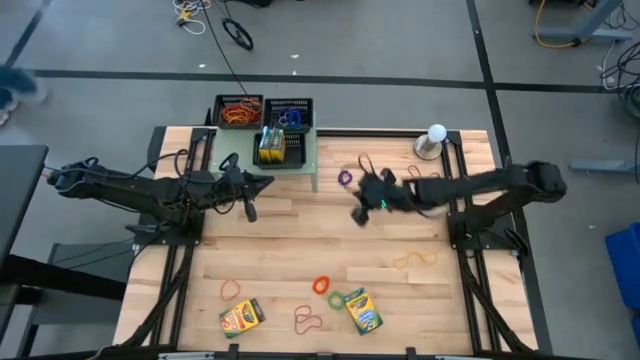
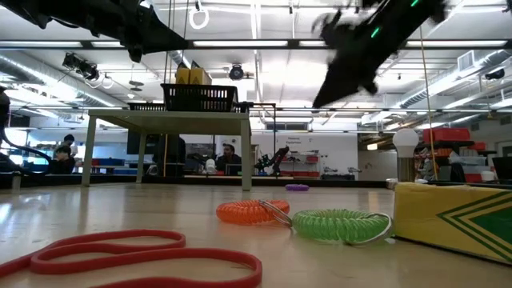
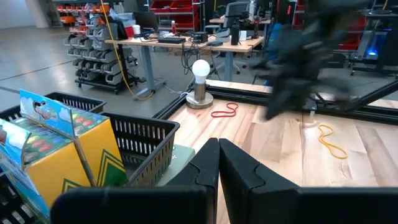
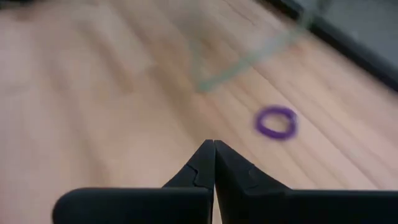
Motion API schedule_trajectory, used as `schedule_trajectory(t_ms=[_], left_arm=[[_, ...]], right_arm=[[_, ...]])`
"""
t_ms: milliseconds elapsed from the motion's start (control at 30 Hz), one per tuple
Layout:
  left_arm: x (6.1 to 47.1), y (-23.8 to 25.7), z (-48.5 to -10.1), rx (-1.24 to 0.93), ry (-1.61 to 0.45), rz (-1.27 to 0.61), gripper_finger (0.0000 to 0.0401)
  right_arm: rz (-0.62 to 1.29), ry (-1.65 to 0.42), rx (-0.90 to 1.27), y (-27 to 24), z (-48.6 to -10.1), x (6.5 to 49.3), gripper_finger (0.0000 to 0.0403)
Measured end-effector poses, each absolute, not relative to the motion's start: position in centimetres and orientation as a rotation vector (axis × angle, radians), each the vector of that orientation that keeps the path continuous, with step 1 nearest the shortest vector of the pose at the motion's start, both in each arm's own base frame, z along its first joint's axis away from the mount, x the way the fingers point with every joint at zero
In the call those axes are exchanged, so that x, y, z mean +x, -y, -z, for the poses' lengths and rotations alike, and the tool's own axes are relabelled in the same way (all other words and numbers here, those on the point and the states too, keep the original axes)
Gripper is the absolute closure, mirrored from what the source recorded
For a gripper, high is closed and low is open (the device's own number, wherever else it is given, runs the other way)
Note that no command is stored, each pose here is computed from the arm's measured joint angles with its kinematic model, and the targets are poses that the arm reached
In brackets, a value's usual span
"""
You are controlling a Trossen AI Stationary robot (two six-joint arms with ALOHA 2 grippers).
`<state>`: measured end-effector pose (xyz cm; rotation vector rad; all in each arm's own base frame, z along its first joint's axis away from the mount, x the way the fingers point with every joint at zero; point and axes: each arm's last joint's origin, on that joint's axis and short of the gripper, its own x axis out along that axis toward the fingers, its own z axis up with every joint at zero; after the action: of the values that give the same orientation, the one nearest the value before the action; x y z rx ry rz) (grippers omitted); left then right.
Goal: Pick & Place Office Desk Supplies
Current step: Put the violet spring keychain into the top right black bin on the shelf
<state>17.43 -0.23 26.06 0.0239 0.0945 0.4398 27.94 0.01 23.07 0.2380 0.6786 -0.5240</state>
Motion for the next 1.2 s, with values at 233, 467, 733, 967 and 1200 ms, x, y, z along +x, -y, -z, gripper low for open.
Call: schedule_trajectory(t_ms=[233, 467, 733, 967, 1200], left_arm=[[17.4, 0.2, -26.1, 0.024, -0.095, -0.440, 0.0383], [17.4, 0.2, -26.0, 0.024, -0.096, -0.439, 0.0383], [17.4, 0.2, -26.0, 0.024, -0.096, -0.439, 0.0382], [17.4, 0.2, -26.0, 0.024, -0.096, -0.439, 0.0382], [17.4, 0.2, -26.0, 0.024, -0.095, -0.439, 0.0382]], right_arm=[[0.582, -0.728, 0.533, 9.0, -18.9, 29.6, 0.0360], [0.734, -0.773, 0.655, 12.8, -14.0, 30.1, 0.0286], [0.805, -0.740, 0.649, 13.3, -11.8, 31.0, 0.0268], [0.840, -0.768, 0.619, 12.9, -11.3, 30.9, 0.0309], [0.832, -0.802, 0.577, 13.2, -11.2, 30.7, 0.0340]])
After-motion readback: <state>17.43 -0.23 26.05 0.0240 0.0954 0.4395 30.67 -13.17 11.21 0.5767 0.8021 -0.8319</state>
